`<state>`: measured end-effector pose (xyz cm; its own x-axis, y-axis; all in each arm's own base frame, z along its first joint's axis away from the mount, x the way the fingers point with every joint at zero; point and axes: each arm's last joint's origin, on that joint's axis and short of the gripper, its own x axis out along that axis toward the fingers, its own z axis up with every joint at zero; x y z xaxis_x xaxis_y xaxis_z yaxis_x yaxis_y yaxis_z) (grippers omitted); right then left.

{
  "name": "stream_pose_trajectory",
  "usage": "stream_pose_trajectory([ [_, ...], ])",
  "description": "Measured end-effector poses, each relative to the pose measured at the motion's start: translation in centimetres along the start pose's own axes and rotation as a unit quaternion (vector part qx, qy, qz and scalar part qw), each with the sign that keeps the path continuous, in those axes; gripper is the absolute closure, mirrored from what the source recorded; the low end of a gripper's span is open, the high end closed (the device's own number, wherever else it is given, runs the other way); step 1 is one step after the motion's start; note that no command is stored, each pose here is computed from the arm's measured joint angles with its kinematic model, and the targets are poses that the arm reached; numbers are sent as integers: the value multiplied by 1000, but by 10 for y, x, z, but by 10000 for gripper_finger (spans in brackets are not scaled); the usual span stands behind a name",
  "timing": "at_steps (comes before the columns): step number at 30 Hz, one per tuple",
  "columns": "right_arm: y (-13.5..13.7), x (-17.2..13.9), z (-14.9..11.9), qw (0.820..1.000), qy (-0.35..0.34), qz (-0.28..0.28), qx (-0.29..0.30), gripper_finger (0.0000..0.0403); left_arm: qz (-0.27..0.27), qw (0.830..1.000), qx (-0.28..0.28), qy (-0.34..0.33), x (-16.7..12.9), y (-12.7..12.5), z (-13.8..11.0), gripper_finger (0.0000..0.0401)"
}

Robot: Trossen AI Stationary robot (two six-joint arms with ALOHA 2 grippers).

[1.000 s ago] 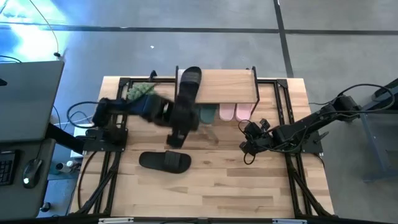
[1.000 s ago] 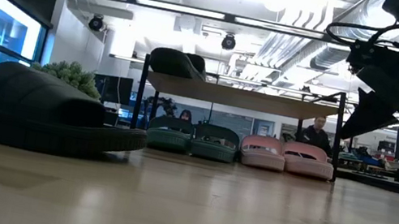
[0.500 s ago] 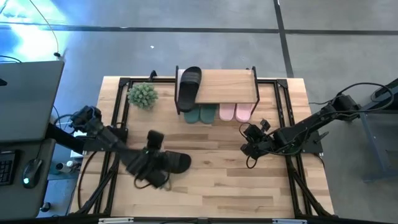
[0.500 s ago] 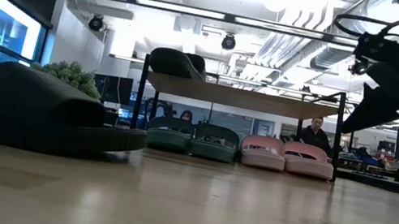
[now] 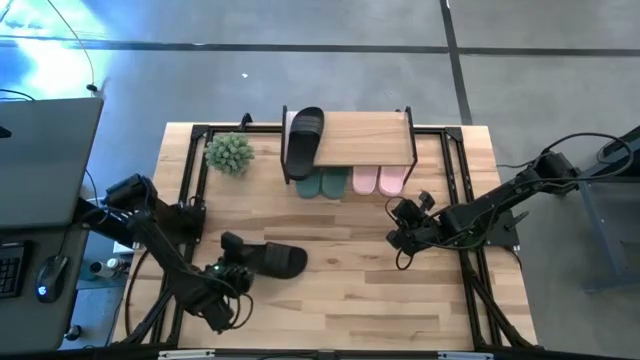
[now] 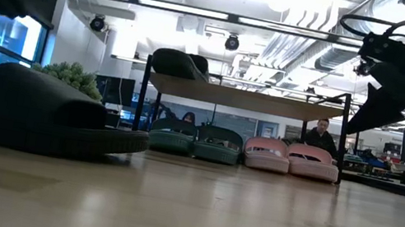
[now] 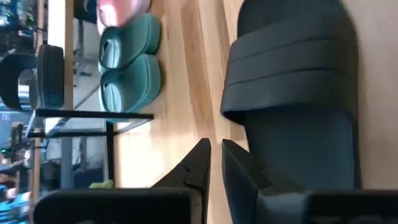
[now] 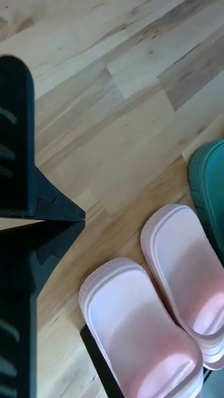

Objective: Pick and place slides into the shelf
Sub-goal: Put the black slides on the shelf

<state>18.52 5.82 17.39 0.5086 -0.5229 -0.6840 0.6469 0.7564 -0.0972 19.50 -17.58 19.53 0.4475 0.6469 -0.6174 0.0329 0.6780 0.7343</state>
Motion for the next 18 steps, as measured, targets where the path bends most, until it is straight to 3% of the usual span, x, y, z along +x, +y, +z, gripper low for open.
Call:
stream_pose_trajectory([
  [8, 1, 0, 0, 1000, 9, 8, 10, 402, 23, 996, -14, -85, 2, -14, -39, 368],
  [18, 1, 0, 0, 1000, 10, 8, 22, 402, 32, 995, 46, -86, 9, -17, -54, 316],
])
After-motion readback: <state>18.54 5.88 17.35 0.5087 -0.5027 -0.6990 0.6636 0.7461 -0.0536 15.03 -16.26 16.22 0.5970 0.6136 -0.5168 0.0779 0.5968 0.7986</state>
